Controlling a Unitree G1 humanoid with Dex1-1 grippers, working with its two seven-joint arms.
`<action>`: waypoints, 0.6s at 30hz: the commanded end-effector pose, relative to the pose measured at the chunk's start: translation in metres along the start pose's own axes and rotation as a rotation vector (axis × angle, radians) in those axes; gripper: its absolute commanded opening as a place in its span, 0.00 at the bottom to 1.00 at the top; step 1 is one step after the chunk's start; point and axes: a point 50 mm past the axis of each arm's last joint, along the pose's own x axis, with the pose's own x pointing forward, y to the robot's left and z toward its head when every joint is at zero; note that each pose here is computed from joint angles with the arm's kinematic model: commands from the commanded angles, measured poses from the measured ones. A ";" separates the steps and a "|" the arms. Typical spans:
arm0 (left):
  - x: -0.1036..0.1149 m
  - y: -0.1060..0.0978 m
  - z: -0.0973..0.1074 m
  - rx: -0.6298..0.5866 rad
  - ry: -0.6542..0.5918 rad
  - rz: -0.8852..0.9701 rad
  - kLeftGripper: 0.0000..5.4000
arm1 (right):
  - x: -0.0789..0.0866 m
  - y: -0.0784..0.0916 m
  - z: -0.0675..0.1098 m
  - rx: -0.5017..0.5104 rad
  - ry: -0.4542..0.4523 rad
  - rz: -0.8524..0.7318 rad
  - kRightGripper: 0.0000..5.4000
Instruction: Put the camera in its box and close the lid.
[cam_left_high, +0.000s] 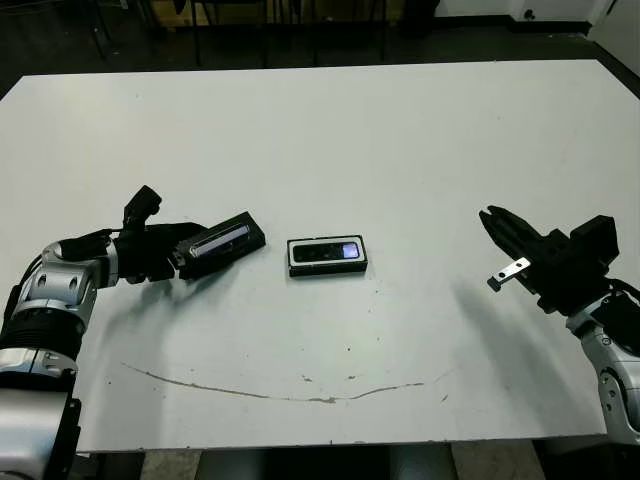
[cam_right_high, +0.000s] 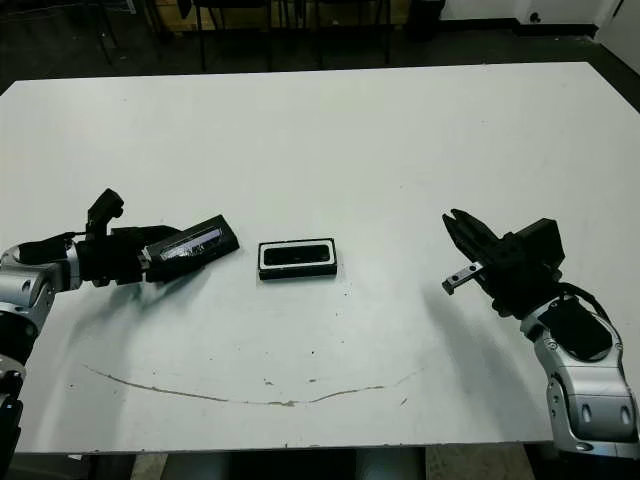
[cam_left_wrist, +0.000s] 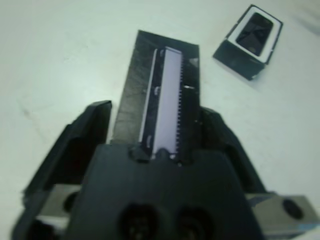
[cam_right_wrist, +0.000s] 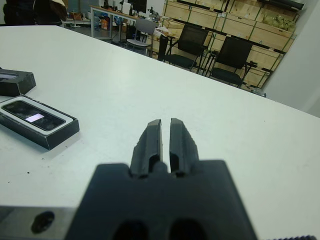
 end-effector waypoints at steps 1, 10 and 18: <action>-0.003 -0.004 -0.015 -0.046 0.096 -0.076 0.59 | -0.003 -0.001 -0.007 0.007 0.045 -0.003 0.00; -0.007 -0.006 -0.010 -0.023 0.198 -0.187 0.52 | -0.003 0.000 -0.008 0.008 0.041 -0.005 0.00; -0.011 -0.009 0.004 0.058 -0.083 0.060 0.52 | -0.002 0.003 -0.012 0.041 0.032 0.004 0.00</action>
